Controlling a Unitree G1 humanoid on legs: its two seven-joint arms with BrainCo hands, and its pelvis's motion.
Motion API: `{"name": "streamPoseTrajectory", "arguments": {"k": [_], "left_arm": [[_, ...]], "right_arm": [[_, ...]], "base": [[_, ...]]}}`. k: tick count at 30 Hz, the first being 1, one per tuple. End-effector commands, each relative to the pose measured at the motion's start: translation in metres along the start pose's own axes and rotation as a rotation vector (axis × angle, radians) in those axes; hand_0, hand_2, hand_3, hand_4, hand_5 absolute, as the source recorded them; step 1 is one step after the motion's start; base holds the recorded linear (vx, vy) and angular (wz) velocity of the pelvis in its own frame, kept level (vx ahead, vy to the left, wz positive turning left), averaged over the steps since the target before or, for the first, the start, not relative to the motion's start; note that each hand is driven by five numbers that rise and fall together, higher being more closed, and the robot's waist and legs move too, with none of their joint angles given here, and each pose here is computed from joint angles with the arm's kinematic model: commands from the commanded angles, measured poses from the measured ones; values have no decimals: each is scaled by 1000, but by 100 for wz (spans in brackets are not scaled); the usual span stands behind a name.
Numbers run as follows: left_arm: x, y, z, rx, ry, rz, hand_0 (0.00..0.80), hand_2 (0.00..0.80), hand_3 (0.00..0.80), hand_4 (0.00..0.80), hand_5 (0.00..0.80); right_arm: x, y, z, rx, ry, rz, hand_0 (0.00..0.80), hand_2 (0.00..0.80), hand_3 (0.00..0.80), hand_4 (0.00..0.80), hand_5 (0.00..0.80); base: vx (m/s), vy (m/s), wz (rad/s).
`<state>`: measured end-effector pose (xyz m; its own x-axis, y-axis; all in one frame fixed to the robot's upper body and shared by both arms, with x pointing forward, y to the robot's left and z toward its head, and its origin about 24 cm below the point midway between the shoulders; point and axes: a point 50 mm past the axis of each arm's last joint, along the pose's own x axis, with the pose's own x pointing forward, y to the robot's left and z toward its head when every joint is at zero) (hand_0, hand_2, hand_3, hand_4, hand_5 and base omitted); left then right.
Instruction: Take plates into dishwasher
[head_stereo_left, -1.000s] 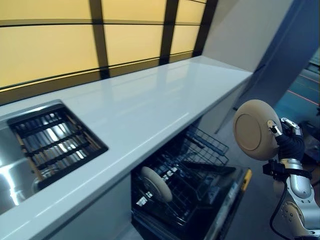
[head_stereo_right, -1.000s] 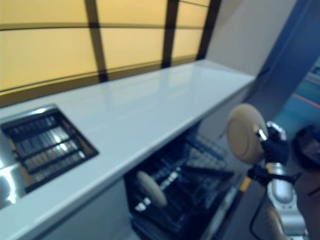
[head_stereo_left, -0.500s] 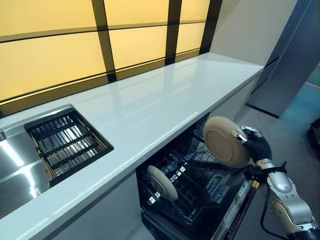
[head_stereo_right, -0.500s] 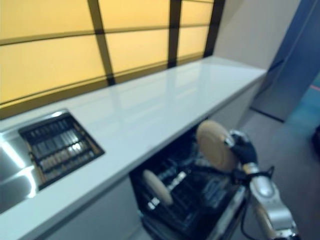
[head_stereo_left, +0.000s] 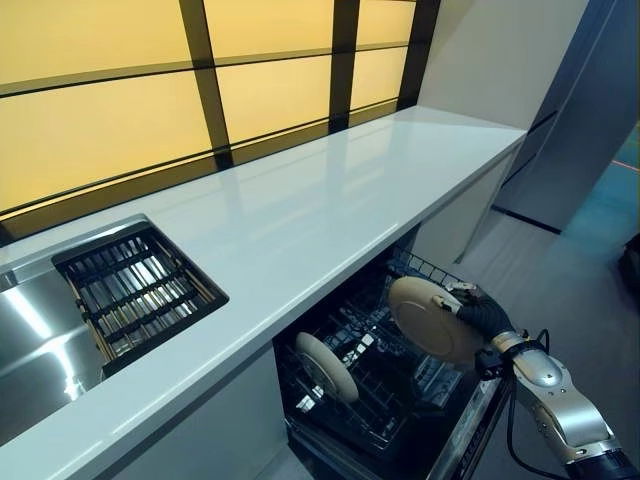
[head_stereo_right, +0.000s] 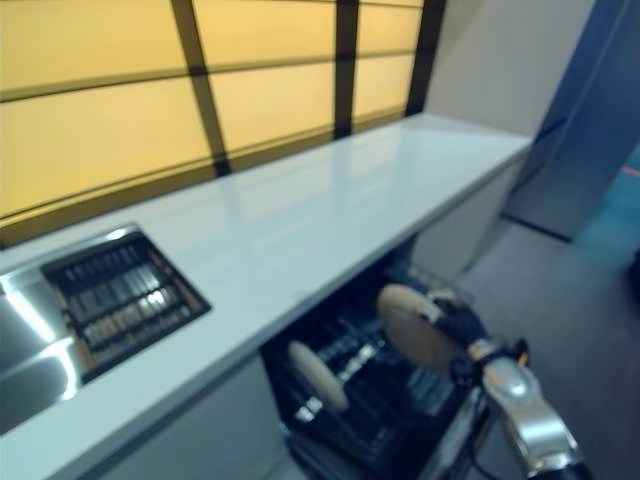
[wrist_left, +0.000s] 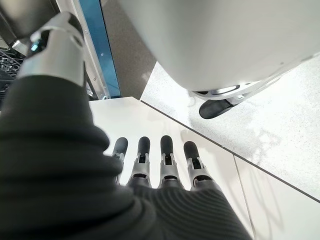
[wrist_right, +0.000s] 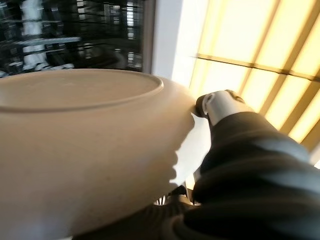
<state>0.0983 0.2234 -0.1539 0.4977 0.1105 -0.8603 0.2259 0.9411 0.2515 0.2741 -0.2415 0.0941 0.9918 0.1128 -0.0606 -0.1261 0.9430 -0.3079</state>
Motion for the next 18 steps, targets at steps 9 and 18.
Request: {"name": "streamPoseTrajectory", "arguments": {"k": [9,18], "left_arm": [[5,19,20,31,-51,37,0,0,0,0,0],[6,17,23,67,-56,14,0,0,0,0,0]], "right_arm": [[11,-10,12,-211,-31,-7,800,800,800,800,800],[17,5,-12,-165,64,-17,800,800,800,800,800]], "base": [[12,-9,3],[2,-1,0]]}}
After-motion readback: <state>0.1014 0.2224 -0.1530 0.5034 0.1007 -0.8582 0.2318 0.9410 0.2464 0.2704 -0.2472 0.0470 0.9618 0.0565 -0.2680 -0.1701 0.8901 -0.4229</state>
